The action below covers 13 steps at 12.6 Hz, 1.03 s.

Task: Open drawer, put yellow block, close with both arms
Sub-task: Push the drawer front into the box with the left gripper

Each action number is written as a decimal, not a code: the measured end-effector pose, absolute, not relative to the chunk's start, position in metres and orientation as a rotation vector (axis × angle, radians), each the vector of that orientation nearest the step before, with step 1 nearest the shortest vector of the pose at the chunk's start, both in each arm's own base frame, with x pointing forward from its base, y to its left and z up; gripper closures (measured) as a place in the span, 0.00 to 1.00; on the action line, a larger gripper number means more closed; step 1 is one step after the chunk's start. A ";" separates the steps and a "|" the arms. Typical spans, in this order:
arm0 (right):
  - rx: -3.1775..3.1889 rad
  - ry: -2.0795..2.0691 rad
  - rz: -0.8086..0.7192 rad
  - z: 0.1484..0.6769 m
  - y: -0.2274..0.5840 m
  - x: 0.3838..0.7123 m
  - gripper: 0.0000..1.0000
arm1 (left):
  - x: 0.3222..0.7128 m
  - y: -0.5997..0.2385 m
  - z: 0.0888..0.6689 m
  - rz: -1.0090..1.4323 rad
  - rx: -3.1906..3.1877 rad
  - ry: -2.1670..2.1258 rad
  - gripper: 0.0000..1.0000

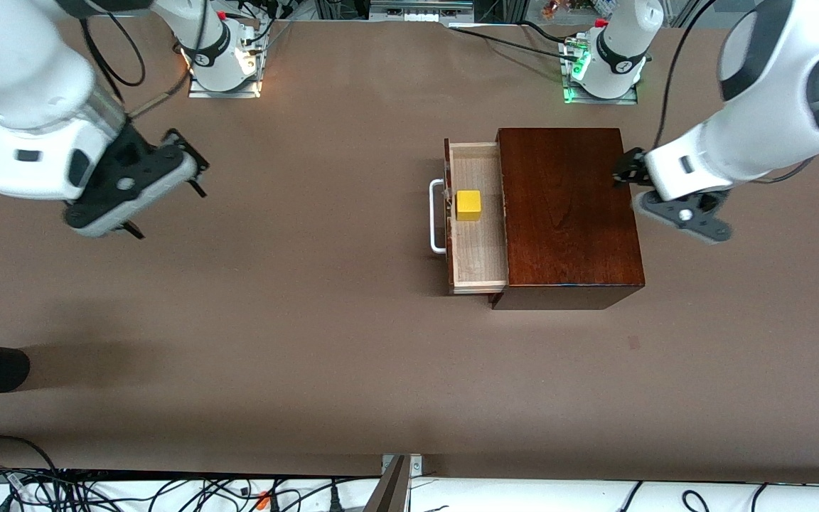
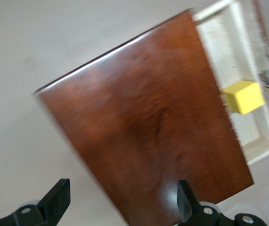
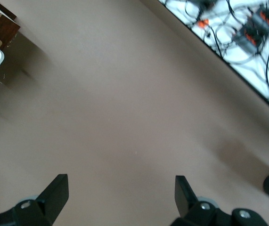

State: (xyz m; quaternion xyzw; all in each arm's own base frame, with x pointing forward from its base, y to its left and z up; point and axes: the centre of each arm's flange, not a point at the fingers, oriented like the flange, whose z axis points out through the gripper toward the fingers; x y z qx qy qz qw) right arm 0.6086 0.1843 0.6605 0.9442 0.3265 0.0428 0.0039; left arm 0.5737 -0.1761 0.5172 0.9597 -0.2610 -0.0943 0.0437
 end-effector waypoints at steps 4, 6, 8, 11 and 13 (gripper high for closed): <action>3.120 0.654 0.034 0.650 0.100 0.572 0.00 | 0.570 -0.319 0.480 -0.259 2.622 -1.210 0.00; 3.171 0.500 0.002 0.634 0.089 0.558 0.00 | 0.568 -0.366 0.454 -0.181 2.490 -1.394 0.00; 3.194 0.397 0.009 0.624 0.088 0.551 0.00 | 0.556 -0.411 0.431 -0.120 2.374 -1.574 0.00; 3.195 0.324 0.019 0.622 0.095 0.545 0.00 | 0.543 -0.462 0.376 -0.042 2.191 -1.810 0.00; 3.196 0.300 0.022 0.623 0.089 0.546 0.00 | 0.535 -0.485 0.331 -0.038 2.128 -1.892 0.00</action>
